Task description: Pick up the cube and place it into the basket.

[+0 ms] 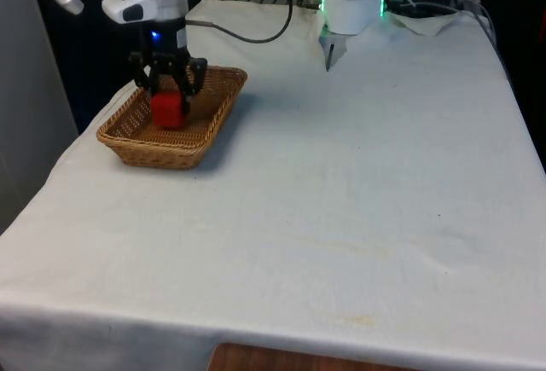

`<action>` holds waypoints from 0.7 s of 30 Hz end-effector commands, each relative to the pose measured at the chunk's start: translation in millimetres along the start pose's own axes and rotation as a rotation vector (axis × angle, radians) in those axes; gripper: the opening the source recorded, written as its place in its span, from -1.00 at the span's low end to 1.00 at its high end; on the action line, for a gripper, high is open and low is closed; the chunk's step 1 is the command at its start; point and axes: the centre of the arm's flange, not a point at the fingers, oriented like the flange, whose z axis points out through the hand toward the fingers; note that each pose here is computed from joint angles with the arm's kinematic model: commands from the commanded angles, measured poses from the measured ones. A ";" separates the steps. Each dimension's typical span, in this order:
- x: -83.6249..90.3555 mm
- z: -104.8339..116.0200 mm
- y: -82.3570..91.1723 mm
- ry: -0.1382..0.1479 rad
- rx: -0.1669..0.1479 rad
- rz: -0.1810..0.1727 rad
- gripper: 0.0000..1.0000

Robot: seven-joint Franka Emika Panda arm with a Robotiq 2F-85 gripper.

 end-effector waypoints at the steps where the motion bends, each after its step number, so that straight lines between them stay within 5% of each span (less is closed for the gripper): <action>1: 1.2 4.4 2.5 0.004 0.015 -0.001 -0.97; 13: -0.3 12.6 5.5 0.008 0.027 0.005 -0.97; 21: 0.0 12.0 6.1 0.007 0.022 0.005 0.60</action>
